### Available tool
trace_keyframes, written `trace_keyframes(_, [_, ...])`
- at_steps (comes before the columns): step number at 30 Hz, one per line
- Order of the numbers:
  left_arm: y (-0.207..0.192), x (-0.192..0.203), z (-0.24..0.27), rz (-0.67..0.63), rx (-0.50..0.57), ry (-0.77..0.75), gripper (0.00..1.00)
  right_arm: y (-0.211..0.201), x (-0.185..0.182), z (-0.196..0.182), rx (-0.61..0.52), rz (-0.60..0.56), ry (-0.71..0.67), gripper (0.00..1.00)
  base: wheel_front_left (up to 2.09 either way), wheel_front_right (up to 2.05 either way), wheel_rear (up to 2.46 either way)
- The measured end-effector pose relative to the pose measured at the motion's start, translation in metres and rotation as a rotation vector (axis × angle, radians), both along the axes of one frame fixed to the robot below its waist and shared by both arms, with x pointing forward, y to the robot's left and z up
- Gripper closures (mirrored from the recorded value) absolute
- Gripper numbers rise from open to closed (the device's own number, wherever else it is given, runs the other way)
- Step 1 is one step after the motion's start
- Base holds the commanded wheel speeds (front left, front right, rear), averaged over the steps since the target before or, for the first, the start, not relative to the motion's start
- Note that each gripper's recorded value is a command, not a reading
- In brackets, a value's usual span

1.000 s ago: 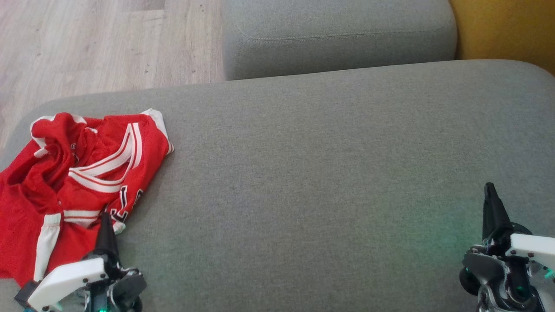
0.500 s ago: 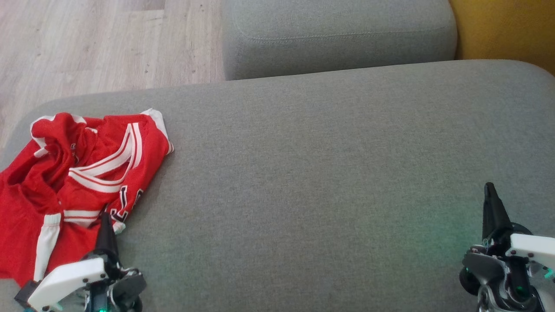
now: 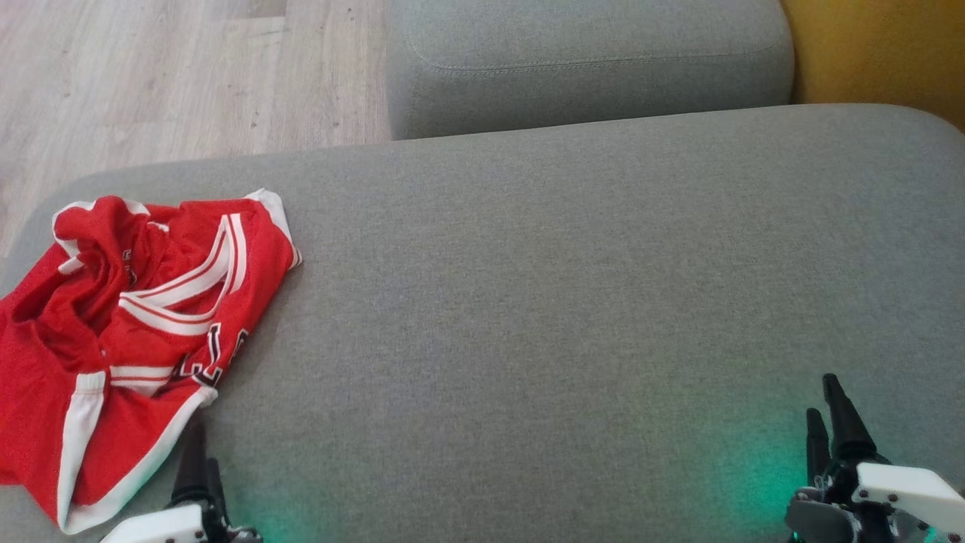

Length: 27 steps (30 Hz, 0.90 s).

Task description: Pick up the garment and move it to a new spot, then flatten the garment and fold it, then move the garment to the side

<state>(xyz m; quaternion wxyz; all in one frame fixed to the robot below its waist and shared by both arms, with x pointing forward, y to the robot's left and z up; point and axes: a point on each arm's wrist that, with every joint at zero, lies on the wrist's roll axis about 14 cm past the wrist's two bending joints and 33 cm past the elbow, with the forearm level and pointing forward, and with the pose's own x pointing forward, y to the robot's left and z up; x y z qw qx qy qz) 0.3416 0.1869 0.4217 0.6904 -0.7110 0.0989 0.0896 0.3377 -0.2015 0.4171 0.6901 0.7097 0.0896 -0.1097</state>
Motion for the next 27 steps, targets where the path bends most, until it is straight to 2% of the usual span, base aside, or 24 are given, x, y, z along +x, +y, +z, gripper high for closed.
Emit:
trace_keyframes(5, [-0.001,0.001,0.001,-0.015,0.053,0.000,0.00,0.007,0.004,0.003,-0.034,0.025,-0.006,0.00,0.00,0.00,0.00])
trace_keyframes(18, [-0.003,0.005,0.009,-0.059,0.248,-0.011,0.00,0.017,0.008,0.006,-0.280,0.120,-0.010,0.00,0.00,0.00,0.00])
trace_keyframes(27, [-0.006,0.008,0.017,-0.083,0.361,-0.031,0.00,0.023,0.010,0.011,-0.409,0.166,-0.029,0.00,0.00,0.00,0.00])
